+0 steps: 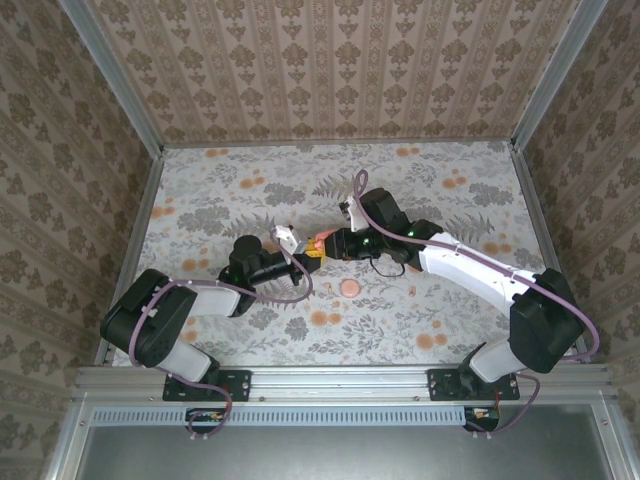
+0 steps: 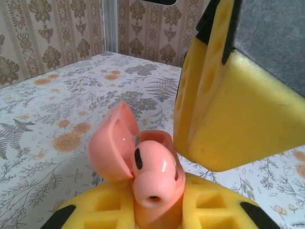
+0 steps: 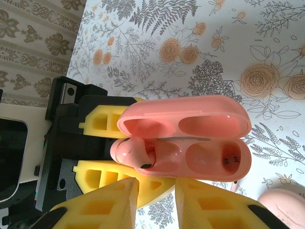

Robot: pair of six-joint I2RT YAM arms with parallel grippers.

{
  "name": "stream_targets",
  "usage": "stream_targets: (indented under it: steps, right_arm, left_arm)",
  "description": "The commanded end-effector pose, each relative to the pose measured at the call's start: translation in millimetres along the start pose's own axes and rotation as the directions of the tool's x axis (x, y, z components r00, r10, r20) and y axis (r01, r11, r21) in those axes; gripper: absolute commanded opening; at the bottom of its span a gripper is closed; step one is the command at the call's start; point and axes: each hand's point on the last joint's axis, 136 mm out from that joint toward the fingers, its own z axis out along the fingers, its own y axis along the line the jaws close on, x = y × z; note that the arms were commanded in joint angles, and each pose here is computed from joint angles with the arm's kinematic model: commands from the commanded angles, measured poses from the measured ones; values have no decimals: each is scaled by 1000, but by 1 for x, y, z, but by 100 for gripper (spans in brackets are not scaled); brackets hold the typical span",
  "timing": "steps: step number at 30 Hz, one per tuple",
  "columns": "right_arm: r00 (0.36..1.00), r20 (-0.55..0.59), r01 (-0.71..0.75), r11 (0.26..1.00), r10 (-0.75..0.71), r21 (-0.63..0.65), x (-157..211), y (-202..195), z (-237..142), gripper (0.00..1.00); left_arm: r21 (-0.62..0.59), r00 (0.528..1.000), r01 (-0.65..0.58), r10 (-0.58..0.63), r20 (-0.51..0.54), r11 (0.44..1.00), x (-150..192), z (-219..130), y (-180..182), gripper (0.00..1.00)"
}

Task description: Insert wireless bluetooth earbuds into charging case

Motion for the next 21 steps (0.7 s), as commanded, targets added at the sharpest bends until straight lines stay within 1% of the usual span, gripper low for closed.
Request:
stream_targets:
  steps: [1,12,13,16,18,21]
  right_arm:
    - [1000,24,18,1000,-17,-4,-10,7,-1,28]
    - [998,57,6,1000,-8,24,-15,2,1,27]
    - [998,58,5,1000,-7,22,-16,2,0,27]
    - [998,70,10,1000,-11,9,-18,7,-4,27]
    - [997,78,5,1000,-6,8,-19,10,-10,28]
    - [995,92,-28,1000,29,-7,-22,16,-18,32]
  left_arm:
    - [19,998,-21,20,52,1000,-17,3,1,19]
    - [31,998,-20,19,58,999,-19,3,-1,19]
    - [26,998,-21,19,57,999,-19,3,0,19]
    - [-48,999,-15,16,37,999,-14,2,11,18]
    - [-68,999,-23,25,36,997,-13,1,14,18]
    - [-74,999,-31,33,26,997,-10,1,15,18]
